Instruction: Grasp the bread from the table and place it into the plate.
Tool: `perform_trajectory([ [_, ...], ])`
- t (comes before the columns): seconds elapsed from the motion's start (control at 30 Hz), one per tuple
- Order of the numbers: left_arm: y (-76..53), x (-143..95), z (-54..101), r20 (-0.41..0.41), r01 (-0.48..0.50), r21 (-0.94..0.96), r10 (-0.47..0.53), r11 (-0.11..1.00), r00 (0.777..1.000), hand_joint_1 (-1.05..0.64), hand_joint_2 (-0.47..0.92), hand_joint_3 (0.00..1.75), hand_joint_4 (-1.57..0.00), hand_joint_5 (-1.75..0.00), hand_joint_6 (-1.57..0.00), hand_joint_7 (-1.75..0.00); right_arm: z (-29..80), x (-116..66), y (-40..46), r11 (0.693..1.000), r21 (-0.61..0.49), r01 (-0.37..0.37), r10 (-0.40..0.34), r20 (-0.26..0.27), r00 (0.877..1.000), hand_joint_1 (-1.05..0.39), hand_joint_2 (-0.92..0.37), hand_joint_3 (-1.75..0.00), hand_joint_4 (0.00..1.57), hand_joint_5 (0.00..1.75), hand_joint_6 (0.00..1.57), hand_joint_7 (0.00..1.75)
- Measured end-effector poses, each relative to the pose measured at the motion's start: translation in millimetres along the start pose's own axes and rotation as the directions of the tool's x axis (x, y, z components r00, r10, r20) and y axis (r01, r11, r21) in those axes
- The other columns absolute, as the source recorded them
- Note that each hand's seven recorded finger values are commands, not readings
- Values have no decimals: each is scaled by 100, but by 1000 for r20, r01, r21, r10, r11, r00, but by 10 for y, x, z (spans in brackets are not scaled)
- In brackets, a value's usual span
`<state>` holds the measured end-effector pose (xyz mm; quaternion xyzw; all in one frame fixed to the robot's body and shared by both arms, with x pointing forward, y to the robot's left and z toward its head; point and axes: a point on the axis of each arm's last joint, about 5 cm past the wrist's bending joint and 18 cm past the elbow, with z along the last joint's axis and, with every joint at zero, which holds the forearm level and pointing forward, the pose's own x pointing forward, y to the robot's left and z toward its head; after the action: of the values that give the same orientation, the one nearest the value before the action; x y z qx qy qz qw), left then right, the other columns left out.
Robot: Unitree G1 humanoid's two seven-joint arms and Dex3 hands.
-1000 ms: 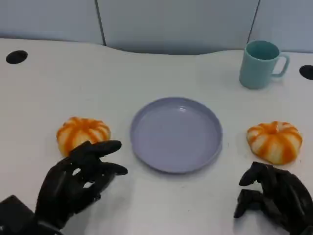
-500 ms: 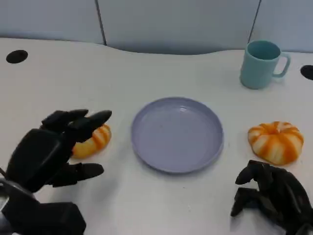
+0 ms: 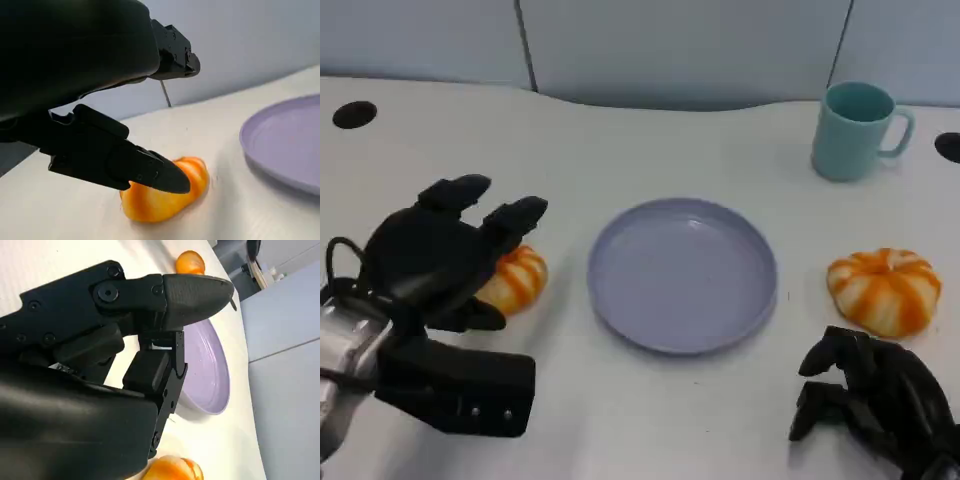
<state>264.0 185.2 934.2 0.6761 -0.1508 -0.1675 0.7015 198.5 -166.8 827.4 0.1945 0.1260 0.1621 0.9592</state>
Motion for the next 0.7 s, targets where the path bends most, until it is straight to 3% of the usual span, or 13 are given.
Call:
perform_trajectory([
  [0.1,-25,110,-28,-13,73,2,-73,997,997,-62,84,0,0,-1,-7,0,1,7,5,1000,-1,-1,1,0,1000,-43,-92,-44,125,103,116,97],
  [0.27,-86,292,-67,-61,227,-6,-227,974,972,-56,80,0,0,0,-5,0,2,8,10,1000,-6,2,-2,5,1000,-43,-92,-43,126,104,116,96],
  [0.37,-127,376,-41,-73,266,-13,-266,964,961,-56,79,0,0,0,-5,0,2,7,7,1000,-6,0,0,6,1000,-42,-92,-43,126,103,117,95],
  [0.53,-172,503,-2,-86,303,6,-302,953,949,-35,75,1,0,0,-2,0,-2,4,8,1000,-3,-2,2,6,1000,-42,-92,-43,126,103,117,95],
  [0.7,-220,604,18,-113,321,32,-315,947,942,-39,74,0,0,0,-3,-1,-2,-1,13,1000,-7,1,-1,7,1000,-42,-92,-43,126,103,117,96],
])
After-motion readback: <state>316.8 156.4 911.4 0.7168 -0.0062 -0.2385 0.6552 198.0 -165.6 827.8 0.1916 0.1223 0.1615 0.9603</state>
